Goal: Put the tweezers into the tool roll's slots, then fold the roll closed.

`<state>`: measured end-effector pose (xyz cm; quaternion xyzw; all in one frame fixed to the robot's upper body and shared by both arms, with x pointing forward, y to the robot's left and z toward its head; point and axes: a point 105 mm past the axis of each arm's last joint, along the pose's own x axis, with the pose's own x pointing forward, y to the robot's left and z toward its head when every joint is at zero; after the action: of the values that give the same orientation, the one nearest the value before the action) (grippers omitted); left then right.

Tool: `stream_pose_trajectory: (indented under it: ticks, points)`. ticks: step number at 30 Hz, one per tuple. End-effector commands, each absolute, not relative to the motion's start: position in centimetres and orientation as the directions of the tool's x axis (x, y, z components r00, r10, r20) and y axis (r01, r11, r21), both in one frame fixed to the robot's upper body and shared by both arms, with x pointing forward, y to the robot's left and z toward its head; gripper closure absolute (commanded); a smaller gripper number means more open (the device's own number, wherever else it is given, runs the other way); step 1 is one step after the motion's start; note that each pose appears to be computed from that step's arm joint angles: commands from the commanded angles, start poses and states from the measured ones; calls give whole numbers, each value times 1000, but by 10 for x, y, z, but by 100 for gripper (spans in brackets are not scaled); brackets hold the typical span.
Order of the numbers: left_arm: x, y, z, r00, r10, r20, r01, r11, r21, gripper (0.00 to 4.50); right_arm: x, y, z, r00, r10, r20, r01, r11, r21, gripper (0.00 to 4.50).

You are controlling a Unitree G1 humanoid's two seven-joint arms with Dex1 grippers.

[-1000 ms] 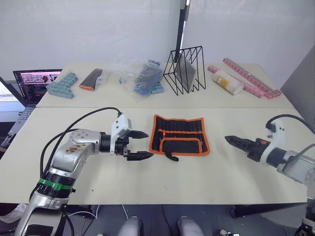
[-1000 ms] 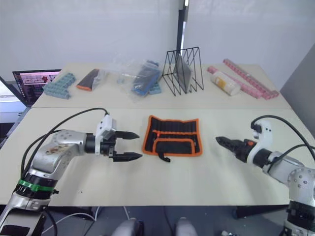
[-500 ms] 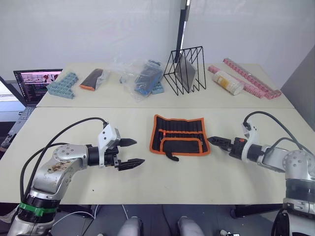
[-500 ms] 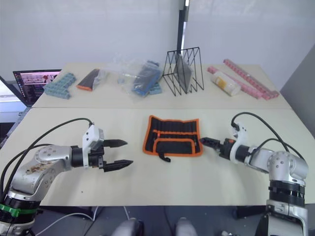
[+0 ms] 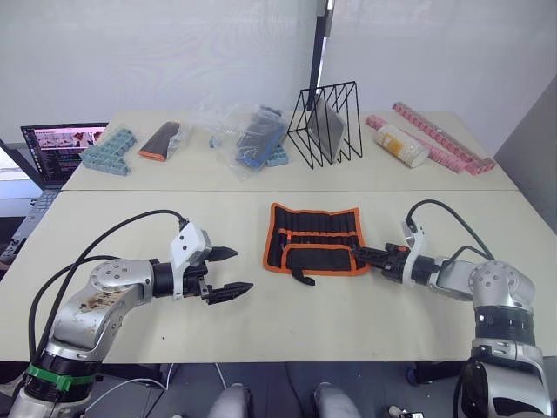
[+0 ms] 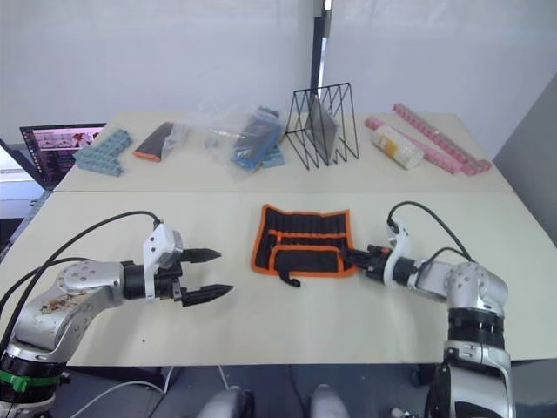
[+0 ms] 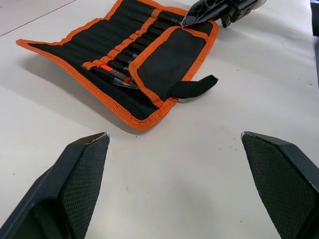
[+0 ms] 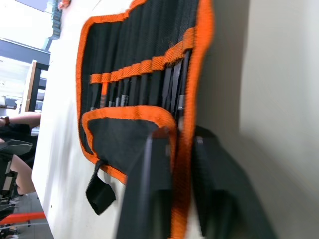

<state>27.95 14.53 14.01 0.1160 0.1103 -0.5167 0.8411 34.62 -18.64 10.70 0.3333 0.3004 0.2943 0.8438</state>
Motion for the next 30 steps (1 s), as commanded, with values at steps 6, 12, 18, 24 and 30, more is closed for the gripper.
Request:
stream_pose_trajectory:
  ticks: [6,12,18,24,30]
  points:
    - [278,146,148,463,-840,-282,886,448,121,0,346,-196,133,668,700,-253,-346,594,726,448]
    - [276,146,145,458,-841,-288,889,442,121,0,340,-193,146,674,691,-260,-368,620,693,448]
    - [275,143,140,470,-838,-277,882,454,123,0,335,-186,161,675,663,-323,-373,685,625,448]
    - [271,139,136,477,-836,-272,879,463,115,0,334,-186,158,674,625,-395,-317,727,609,448]
    - [271,139,135,476,-834,-279,879,461,119,0,334,-186,151,680,613,-402,-295,731,615,255]
